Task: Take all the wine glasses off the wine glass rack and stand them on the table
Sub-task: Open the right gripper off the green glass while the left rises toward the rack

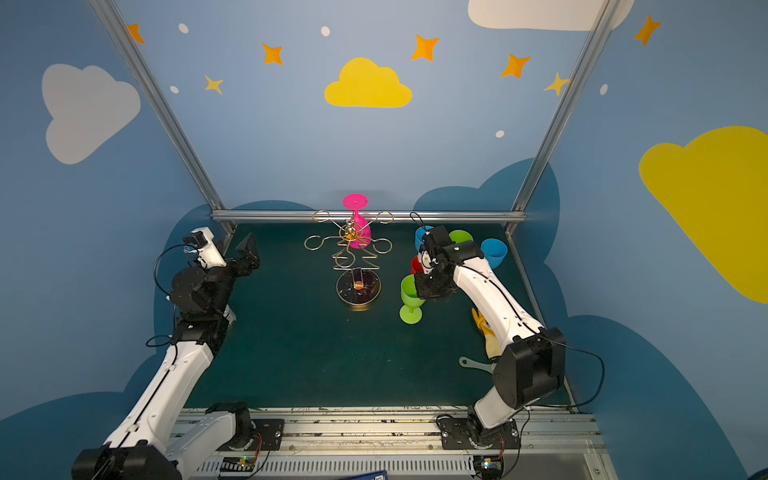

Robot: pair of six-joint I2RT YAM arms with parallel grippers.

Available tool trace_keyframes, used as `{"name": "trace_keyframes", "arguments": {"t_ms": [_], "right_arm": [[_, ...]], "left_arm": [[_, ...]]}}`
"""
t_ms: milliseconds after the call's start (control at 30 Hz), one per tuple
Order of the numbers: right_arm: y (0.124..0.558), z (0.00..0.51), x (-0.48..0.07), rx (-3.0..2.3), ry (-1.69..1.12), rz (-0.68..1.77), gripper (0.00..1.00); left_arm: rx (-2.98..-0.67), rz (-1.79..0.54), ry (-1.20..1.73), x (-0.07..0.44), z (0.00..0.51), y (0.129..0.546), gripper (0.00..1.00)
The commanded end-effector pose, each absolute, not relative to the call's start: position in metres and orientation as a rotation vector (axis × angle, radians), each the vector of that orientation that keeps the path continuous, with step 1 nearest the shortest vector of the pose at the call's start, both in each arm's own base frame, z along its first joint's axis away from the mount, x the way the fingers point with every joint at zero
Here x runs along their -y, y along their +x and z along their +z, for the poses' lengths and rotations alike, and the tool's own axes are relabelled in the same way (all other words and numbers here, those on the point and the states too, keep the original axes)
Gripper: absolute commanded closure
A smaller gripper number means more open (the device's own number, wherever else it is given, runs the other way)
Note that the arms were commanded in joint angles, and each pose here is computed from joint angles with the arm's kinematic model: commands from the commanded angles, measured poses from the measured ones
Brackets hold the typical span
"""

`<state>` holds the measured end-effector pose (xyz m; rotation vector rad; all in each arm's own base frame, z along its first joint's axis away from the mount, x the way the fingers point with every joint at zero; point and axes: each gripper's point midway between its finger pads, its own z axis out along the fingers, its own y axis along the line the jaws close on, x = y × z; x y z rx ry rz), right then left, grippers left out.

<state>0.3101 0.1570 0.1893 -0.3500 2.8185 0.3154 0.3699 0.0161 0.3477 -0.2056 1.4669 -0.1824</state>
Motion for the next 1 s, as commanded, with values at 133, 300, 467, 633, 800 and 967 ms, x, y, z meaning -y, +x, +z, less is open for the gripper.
{"name": "trace_keyframes", "arguments": {"t_ms": [133, 300, 467, 633, 800, 967], "right_arm": [[0.308, 0.236, -0.159, -2.632, -0.380, 0.447, 0.50], [0.306, 0.251, -0.151, -2.518, -0.346, 0.447, 0.42], [0.304, 0.282, -0.139, -2.294, -0.292, 0.449, 0.32], [0.294, 0.303, -0.123, -2.196, -0.254, 0.432, 0.24], [0.289, 0.301, -0.119, -2.194, -0.250, 0.421, 0.23], [0.285, 0.295, -0.116, -2.200, -0.246, 0.423, 0.23]], "left_arm": [[-1.477, -0.176, -0.233, -0.023, 0.346, 0.372, 0.10], [-1.518, -0.237, -0.234, -0.021, 0.346, 0.381, 0.10], [-1.612, -0.436, -0.213, -0.009, 0.357, 0.406, 0.11], [-1.726, -0.675, -0.141, 0.018, 0.366, 0.438, 0.14], [-1.820, -0.915, -0.043, 0.052, 0.374, 0.477, 0.19], [-1.886, -1.005, 0.028, 0.084, 0.377, 0.515, 0.21]]}}
